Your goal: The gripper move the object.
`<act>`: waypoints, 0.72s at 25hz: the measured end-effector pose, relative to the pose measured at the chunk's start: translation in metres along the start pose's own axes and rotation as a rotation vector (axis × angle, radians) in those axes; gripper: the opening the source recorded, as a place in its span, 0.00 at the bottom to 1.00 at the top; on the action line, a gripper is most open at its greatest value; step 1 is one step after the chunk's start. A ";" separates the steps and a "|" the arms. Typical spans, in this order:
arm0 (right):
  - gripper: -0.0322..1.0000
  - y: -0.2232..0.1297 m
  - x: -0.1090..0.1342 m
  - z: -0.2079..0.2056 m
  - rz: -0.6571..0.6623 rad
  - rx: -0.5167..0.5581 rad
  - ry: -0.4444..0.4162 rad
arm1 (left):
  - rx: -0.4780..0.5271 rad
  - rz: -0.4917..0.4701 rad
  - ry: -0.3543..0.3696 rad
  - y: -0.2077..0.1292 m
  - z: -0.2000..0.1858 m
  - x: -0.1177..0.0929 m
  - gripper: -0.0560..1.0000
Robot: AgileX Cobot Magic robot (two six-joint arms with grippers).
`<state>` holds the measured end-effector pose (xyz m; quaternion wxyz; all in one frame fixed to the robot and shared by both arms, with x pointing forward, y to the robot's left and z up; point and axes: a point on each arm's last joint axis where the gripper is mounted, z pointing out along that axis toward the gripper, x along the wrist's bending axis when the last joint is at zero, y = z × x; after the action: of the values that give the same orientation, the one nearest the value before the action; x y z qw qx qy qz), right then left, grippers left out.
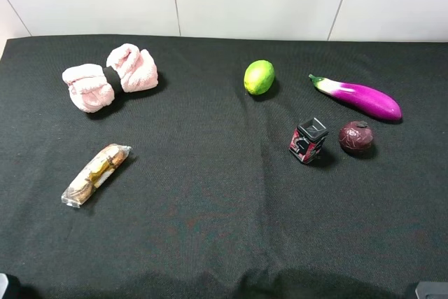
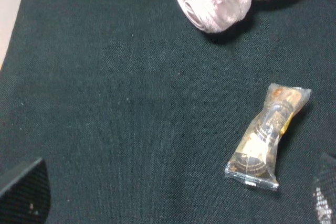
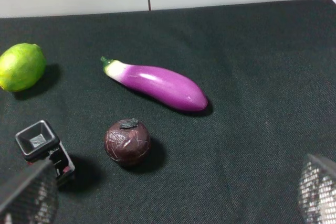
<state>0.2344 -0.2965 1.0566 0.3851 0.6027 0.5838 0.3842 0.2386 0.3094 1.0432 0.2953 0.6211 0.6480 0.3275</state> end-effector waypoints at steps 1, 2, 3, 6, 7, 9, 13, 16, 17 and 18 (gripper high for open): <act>0.70 0.000 0.000 0.000 0.000 0.000 0.000 | -0.013 -0.001 0.000 -0.002 -0.001 0.000 0.99; 0.70 0.000 0.000 0.000 0.000 0.000 0.000 | -0.029 -0.003 -0.001 -0.005 -0.003 0.000 0.99; 0.70 0.000 0.000 0.000 0.000 0.000 0.000 | -0.046 -0.004 -0.002 -0.007 -0.004 0.001 0.99; 0.70 0.000 0.000 0.000 0.000 0.000 0.000 | -0.060 -0.006 -0.002 -0.008 -0.006 0.001 0.99; 0.70 0.000 0.000 0.000 0.000 0.000 0.000 | -0.060 -0.006 -0.002 -0.008 -0.006 0.001 1.00; 0.70 0.000 0.000 0.000 0.000 0.000 0.000 | -0.060 -0.006 -0.002 -0.008 -0.006 0.001 1.00; 0.70 0.000 0.000 0.000 0.000 -0.001 0.000 | -0.060 -0.003 -0.002 -0.008 -0.006 0.001 1.00; 0.70 0.000 0.000 0.000 0.000 -0.001 0.000 | -0.060 -0.003 -0.002 -0.008 -0.006 0.001 1.00; 0.70 0.000 0.000 0.000 0.000 -0.001 0.000 | -0.060 -0.003 -0.002 -0.008 -0.006 0.001 1.00; 0.70 0.000 0.000 0.000 0.000 -0.001 0.000 | -0.060 -0.003 -0.002 -0.008 -0.006 0.001 1.00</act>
<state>0.2344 -0.2965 1.0567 0.3855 0.6025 0.5835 0.3846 0.2288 0.3098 1.0405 0.3150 0.6113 0.6383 0.3459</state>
